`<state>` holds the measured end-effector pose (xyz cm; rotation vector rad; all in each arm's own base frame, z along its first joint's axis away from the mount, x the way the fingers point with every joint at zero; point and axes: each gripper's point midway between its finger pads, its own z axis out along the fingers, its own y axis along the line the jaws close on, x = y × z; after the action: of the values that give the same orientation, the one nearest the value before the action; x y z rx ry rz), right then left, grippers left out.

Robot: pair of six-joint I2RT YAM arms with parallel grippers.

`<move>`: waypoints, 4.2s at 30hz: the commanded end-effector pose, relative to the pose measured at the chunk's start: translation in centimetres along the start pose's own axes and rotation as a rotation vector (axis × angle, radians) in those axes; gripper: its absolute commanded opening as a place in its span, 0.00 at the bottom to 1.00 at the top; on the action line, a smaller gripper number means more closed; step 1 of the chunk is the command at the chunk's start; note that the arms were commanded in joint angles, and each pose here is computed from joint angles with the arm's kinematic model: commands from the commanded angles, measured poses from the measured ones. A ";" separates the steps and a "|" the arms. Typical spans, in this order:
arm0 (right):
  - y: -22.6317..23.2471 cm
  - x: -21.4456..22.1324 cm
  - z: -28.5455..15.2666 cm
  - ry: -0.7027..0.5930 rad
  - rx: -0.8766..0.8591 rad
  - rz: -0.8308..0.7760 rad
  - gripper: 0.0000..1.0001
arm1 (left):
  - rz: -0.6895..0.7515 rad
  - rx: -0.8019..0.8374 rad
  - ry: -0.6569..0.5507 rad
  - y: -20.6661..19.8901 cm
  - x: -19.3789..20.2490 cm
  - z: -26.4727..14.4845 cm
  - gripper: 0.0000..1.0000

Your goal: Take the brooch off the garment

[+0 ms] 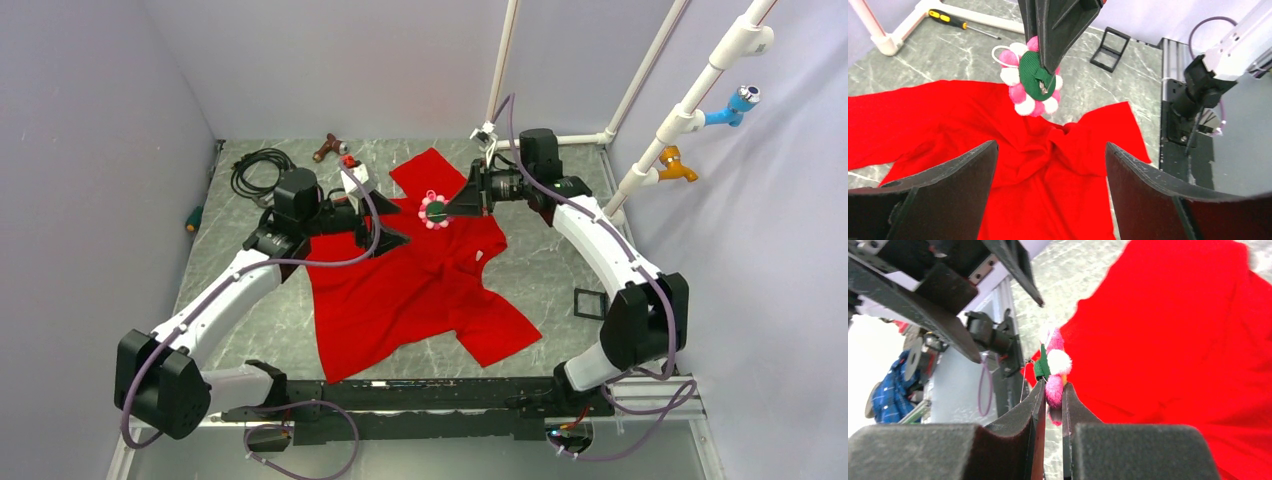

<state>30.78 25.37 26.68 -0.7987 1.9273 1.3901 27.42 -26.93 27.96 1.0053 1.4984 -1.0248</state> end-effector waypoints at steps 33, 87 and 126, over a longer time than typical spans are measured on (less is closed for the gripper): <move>8.7 1.7 1.6 0.131 -0.146 -0.290 0.00 | -0.314 0.234 -0.003 -4.2 -3.2 1.2 0.40; 7.9 1.3 2.1 0.195 -0.107 -0.363 0.00 | -0.309 0.331 0.175 -5.9 0.6 2.7 0.21; 11.6 -7.7 -0.5 -0.238 -0.129 -0.251 0.86 | -0.469 0.277 -0.369 -1.0 -11.7 -0.8 0.00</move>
<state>28.02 28.76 36.71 -0.7848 1.6754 1.4575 28.56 -27.69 36.86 0.5676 1.4322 -1.7033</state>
